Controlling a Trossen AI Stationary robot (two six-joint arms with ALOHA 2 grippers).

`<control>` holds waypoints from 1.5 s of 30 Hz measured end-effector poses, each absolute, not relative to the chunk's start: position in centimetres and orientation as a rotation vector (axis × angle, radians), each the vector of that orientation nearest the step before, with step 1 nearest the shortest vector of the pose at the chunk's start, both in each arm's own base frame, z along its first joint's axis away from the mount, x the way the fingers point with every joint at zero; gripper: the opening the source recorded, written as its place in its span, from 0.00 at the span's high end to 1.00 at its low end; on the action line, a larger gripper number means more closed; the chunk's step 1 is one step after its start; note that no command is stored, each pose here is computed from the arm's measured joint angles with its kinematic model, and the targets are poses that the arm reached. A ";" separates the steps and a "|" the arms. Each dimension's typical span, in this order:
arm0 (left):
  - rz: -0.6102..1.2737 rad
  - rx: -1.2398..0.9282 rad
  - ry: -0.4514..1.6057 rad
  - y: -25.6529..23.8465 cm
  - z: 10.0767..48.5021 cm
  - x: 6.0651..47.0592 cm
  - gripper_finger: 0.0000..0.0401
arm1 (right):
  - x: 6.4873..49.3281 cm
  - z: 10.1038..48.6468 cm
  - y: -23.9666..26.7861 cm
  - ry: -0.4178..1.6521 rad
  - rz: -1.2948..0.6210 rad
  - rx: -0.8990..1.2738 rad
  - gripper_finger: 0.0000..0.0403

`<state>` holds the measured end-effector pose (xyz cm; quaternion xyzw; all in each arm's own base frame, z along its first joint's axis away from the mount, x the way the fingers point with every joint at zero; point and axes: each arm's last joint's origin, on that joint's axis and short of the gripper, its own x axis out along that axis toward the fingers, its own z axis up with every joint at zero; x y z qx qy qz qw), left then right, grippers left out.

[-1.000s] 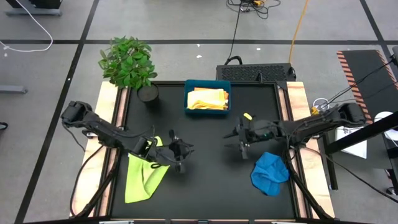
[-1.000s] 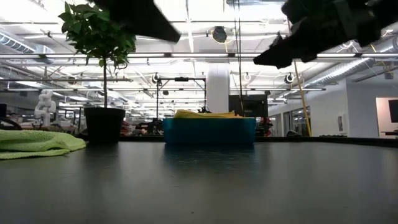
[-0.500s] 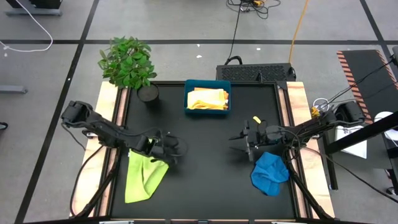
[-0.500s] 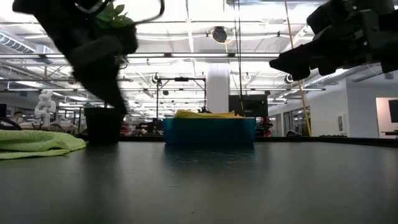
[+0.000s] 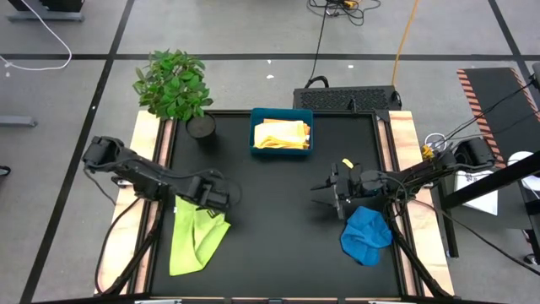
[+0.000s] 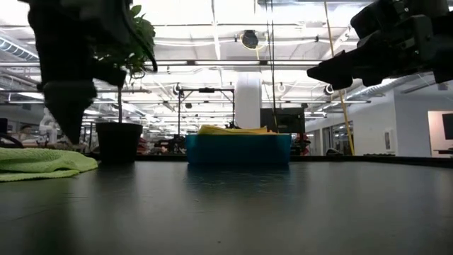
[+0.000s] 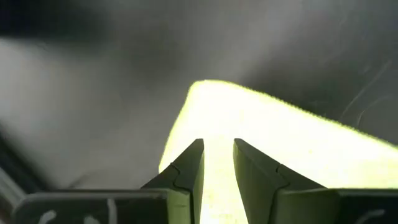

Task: Fold microfiber towels
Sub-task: Fold the green microfiber towel

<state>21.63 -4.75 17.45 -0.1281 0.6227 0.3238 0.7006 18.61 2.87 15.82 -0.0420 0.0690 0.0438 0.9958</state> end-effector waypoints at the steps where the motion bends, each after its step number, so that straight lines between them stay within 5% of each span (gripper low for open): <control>1: 0.704 -0.295 1.399 -4.4 17.0 21.6 0.78 | 18.6 15.8 2.9 0.138 0.088 -0.086 0.59; 24: 0.372 -0.679 1.193 0.7 13.6 15.7 0.78 | 18.7 15.4 2.9 0.165 0.093 -0.093 0.59; 28: 0.318 -0.651 1.124 0.7 13.5 16.2 0.80 | 18.8 15.4 2.9 0.161 0.091 -0.092 0.59; 33: 0.214 -0.572 0.976 0.6 14.9 17.9 0.97 | 18.9 15.6 2.9 0.130 0.089 -0.092 0.59; 40: 0.140 -0.487 0.850 0.1 17.2 19.6 0.99 | 18.9 16.2 2.9 0.069 0.089 -0.096 0.59; 45: 0.186 -0.454 0.940 0.0 17.9 19.4 0.98 | 18.9 16.2 2.9 0.070 0.089 -0.091 0.59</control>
